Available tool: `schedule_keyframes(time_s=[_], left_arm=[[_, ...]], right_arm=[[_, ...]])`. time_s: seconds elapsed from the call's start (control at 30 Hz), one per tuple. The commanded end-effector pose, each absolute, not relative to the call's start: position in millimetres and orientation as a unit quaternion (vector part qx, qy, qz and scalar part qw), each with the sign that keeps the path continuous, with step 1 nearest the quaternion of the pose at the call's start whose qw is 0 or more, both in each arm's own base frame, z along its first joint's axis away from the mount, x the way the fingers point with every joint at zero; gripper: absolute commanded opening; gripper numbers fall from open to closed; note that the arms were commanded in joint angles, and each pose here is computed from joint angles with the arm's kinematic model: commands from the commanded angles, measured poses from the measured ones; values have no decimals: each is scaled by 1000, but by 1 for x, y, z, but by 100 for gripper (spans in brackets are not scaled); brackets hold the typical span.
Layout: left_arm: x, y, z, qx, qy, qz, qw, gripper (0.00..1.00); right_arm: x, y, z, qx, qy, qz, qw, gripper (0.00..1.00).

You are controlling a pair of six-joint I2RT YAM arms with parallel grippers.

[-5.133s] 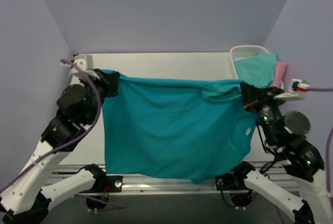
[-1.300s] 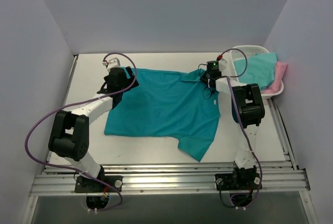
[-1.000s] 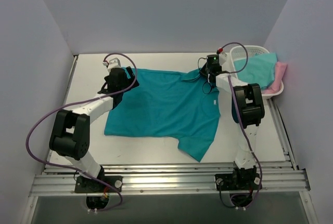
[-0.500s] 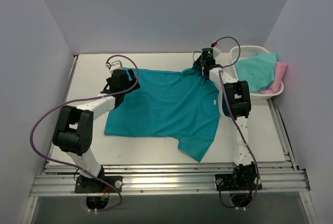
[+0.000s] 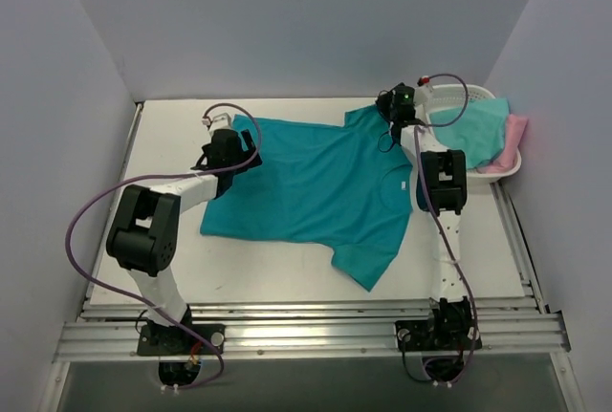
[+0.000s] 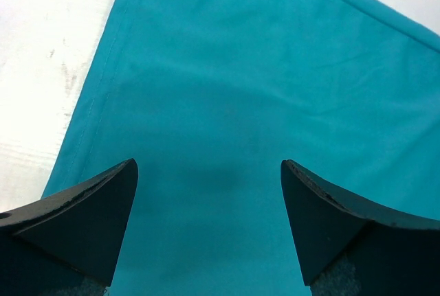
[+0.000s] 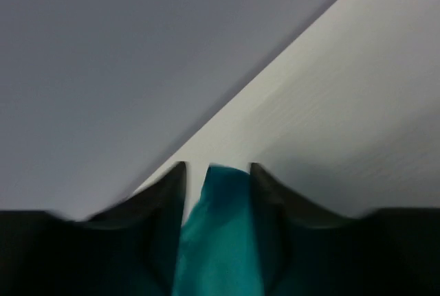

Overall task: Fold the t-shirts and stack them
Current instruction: Flatten the tshirt out, then fold the tshirt

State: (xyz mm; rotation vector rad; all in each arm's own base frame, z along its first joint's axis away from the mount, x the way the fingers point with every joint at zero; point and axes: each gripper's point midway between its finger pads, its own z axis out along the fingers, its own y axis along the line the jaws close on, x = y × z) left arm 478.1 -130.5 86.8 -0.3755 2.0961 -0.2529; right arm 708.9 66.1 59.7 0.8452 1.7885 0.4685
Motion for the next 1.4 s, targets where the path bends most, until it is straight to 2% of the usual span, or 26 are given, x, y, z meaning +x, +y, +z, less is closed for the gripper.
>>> schedule_keyframes(time_s=[0.0, 0.03, 0.07, 0.23, 0.3, 0.33, 0.37, 0.43, 0.47, 0.53, 0.57, 0.6, 0.63, 0.67, 0.73, 0.77, 0.83, 0.87, 0.93, 0.97, 1.07, 1.17, 1.37], left_arm=[[497, -147, 106, -136, 843, -125, 505, 94], [498, -147, 106, -136, 843, -125, 505, 94], [497, -149, 105, -134, 844, -126, 504, 94], [494, -147, 112, -136, 839, -123, 512, 94], [492, -145, 118, -139, 836, -123, 516, 94], [491, -146, 122, -139, 834, -124, 519, 94], [490, -144, 124, -141, 833, -123, 521, 94], [485, -141, 135, -145, 828, -120, 528, 94], [483, -139, 139, -148, 826, -119, 531, 94], [473, -128, 149, -162, 820, -107, 539, 94], [469, -124, 152, -169, 817, -104, 541, 94], [463, -120, 164, -181, 808, -109, 550, 94], [454, -113, 155, -192, 811, -97, 545, 94], [449, -109, 156, -200, 808, -95, 546, 94], [440, -100, 153, -220, 803, -94, 546, 94], [439, -96, 150, -224, 803, -93, 544, 94], [449, -81, 145, -240, 804, -91, 537, 94], [457, -83, 133, -236, 813, -98, 524, 94], [485, -80, 147, -233, 801, -115, 539, 94], [496, -89, 128, -217, 816, -126, 520, 94], [546, -107, 123, -198, 820, -161, 512, 94], [585, -125, 115, -181, 824, -187, 503, 95], [616, -149, 110, -170, 818, -240, 495, 95]], right_arm=[[721, 51, 94, 379, 683, 219, 584, 50], [722, 47, 97, 387, 666, 222, 598, 77], [724, 48, 103, 383, 658, 230, 606, 100], [743, 59, 133, 337, 635, 298, 628, 100], [735, 74, 164, 302, 622, 328, 644, 100], [728, 78, 198, 282, 607, 335, 663, 100], [725, 83, 187, 275, 614, 330, 662, 100], [708, 98, 232, 245, 604, 334, 681, 100], [695, 101, 276, 226, 589, 331, 702, 100], [676, 105, 286, 222, 598, 322, 699, 100], [655, 108, 331, 213, 579, 328, 715, 100], [644, 106, 336, 216, 584, 315, 716, 100], [629, 107, 316, 219, 607, 301, 702, 100], [602, 105, 354, 219, 588, 297, 720, 100], [572, 96, 318, 243, 628, 244, 698, 100], [546, 97, 343, 239, 617, 247, 708, 100], [516, 91, 299, 252, 663, 213, 672, 100], [493, 92, 310, 249, 663, 217, 672, 100], [465, 92, 275, 252, 688, 211, 647, 100], [446, 92, 288, 249, 677, 224, 655, 100], [412, 100, 272, 236, 690, 228, 645, 100], [392, 102, 265, 224, 708, 208, 637, 100], [370, 98, 262, 212, 710, 194, 643, 100]])
